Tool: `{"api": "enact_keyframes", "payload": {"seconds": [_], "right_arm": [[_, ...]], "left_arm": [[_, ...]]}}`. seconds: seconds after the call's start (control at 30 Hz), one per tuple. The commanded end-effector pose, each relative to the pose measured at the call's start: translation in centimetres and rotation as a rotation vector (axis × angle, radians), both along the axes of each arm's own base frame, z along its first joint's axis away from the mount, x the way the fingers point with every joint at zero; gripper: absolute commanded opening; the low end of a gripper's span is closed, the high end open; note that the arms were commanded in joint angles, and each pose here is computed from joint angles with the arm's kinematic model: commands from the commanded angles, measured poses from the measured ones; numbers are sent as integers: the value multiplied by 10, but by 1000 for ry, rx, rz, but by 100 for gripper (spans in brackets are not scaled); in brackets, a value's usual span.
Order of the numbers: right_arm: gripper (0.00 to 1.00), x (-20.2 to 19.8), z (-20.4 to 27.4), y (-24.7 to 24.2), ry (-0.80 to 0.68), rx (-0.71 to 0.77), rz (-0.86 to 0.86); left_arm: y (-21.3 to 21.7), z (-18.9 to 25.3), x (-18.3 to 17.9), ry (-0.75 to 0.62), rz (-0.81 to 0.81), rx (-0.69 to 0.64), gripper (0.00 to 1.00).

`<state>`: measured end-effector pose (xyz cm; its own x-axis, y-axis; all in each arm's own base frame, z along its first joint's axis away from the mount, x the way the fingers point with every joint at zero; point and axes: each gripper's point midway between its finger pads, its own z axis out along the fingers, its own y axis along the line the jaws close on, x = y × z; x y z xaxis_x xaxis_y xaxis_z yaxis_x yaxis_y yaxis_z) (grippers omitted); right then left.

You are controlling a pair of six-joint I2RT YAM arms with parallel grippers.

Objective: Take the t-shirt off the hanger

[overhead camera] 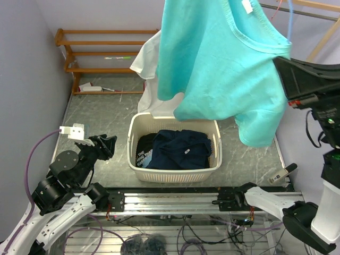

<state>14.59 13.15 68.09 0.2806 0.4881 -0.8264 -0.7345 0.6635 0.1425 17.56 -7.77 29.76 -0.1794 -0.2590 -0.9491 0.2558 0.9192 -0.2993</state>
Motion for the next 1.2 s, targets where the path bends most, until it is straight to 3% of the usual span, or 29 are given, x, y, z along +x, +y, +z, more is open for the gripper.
{"api": "enact_keyframes", "payload": {"seconds": [0.0, 0.13, 0.33, 0.57, 0.9, 1.17], "right_arm": [[0, -44, 27, -4, -100, 39, 90], [0, -32, -3, 6, -7, -22, 113], [0, 4, -91, 27, 200, -194, 119], [0, 3, -161, 9, 309, -316, 21], [0, -20, -245, 36, 481, -507, 268], [0, -38, -254, 46, 457, -554, 391]], "left_arm": [[-2, 6, -1, -19, -16, -6, 56], [-1, 7, -2, -25, -12, -15, 57], [-2, 12, -5, -48, -33, -29, 57], [-10, 20, -9, -87, -93, -40, 58], [-78, 89, -27, -304, -468, -37, 70], [-122, 166, -31, -467, -679, 24, 73]]}}
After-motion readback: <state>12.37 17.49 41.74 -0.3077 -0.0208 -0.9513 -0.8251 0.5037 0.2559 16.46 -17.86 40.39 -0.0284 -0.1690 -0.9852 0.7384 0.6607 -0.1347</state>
